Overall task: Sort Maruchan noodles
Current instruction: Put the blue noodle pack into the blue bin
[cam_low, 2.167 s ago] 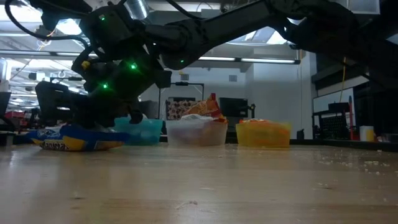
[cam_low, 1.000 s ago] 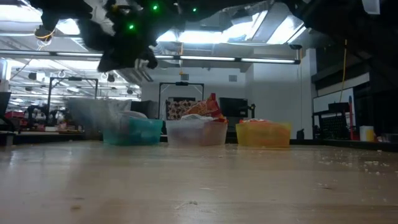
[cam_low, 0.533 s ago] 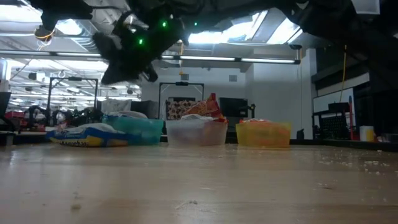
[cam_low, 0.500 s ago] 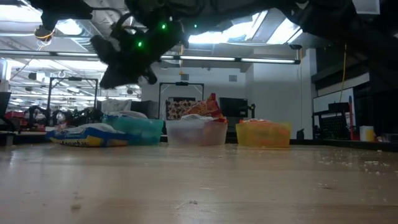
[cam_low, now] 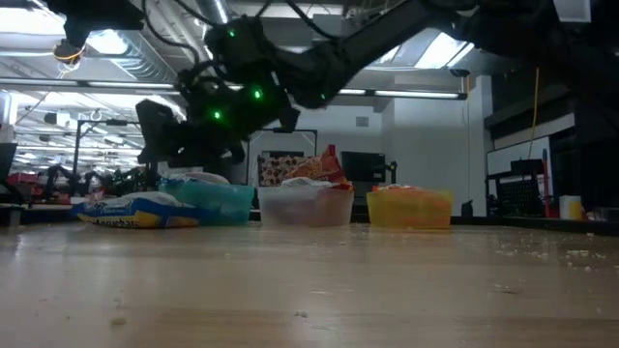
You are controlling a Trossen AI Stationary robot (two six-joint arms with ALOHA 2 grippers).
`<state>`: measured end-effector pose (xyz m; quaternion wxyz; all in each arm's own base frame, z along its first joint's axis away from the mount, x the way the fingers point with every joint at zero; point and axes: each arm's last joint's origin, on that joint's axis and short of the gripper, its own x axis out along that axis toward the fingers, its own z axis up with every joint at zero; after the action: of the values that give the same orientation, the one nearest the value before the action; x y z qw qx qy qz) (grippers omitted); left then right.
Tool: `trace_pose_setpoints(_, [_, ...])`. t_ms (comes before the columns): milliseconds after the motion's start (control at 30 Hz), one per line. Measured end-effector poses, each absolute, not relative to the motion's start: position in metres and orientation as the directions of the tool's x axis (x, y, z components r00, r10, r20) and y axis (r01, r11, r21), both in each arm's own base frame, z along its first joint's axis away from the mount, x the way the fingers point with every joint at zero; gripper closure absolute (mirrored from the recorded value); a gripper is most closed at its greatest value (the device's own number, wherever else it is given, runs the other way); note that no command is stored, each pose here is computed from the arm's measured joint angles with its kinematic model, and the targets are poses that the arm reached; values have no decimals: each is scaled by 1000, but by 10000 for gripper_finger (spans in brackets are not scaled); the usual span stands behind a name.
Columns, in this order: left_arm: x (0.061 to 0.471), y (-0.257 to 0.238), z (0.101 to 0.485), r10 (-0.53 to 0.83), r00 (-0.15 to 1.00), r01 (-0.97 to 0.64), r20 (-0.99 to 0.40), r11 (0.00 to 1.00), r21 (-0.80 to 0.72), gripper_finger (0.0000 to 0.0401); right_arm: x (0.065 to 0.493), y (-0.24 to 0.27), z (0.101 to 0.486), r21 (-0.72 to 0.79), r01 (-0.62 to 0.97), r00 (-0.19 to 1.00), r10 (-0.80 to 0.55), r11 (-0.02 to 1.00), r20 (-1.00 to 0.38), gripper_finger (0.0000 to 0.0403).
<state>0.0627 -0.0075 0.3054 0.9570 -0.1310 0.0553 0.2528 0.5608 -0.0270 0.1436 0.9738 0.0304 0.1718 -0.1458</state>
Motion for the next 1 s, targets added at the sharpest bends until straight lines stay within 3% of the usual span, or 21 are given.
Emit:
trace_pose_setpoints(200, [63,-8,305,470,866,-499,-172,838,-223,319,555,-28,128,0,286,922,-275,958,-273,155])
trace_pose_setpoints(633, [62,-7,306,492,855,-518,-165,829,-212,319,555,-33,99,-8,294,922,-286,956,-260,155])
trace_pose_setpoints(1000, [62,-6,303,498,848,-527,-182,831,-181,319,555,-41,95,-18,304,918,-298,953,-260,155])
